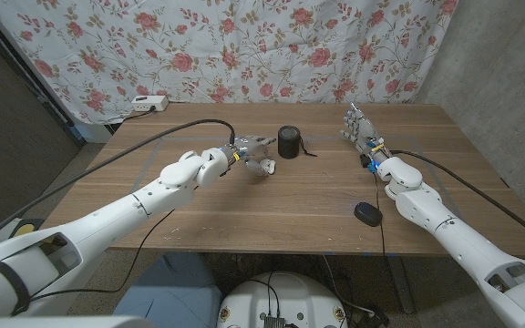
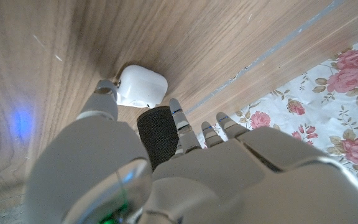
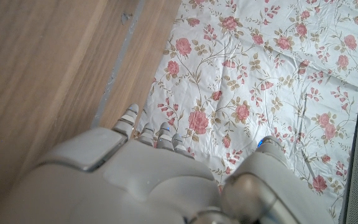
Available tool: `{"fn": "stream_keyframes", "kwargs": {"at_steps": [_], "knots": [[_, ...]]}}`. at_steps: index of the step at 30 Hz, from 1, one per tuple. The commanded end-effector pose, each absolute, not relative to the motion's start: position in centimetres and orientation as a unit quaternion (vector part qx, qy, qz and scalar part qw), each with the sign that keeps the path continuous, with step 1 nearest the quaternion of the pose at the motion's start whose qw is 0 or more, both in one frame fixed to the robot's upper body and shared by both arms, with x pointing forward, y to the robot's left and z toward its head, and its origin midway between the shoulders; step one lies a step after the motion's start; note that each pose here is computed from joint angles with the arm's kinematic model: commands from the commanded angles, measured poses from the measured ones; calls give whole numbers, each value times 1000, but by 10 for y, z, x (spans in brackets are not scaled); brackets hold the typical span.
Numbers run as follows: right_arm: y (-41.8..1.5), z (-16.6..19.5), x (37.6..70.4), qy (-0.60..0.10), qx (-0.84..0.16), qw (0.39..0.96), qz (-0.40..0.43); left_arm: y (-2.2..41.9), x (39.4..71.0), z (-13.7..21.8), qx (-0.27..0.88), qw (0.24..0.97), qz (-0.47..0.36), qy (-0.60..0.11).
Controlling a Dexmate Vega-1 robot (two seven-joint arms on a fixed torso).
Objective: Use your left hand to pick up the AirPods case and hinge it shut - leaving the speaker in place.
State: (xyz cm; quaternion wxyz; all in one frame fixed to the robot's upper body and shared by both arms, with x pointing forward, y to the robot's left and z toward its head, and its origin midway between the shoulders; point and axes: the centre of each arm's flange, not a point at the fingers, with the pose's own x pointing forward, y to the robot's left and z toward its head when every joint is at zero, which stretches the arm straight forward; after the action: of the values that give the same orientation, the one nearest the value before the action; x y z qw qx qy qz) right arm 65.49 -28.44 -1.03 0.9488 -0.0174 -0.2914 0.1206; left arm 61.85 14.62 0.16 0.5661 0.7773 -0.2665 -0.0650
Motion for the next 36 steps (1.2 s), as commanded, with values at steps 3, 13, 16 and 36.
{"fn": "stream_keyframes", "kwargs": {"at_steps": [3, 13, 16, 36], "knots": [[-285, -10, 653, -292, -15, 949, 115, 146, 622, -4, 777, 565, -70, -268], [-282, -11, 655, -292, -15, 949, 119, 144, 623, -5, 775, 568, -74, -268], [-281, -12, 655, -292, -18, 949, 120, 145, 623, -6, 770, 574, -75, -269], [-278, -10, 656, -290, -20, 949, 117, 146, 626, -12, 763, 581, -77, -271]]}}
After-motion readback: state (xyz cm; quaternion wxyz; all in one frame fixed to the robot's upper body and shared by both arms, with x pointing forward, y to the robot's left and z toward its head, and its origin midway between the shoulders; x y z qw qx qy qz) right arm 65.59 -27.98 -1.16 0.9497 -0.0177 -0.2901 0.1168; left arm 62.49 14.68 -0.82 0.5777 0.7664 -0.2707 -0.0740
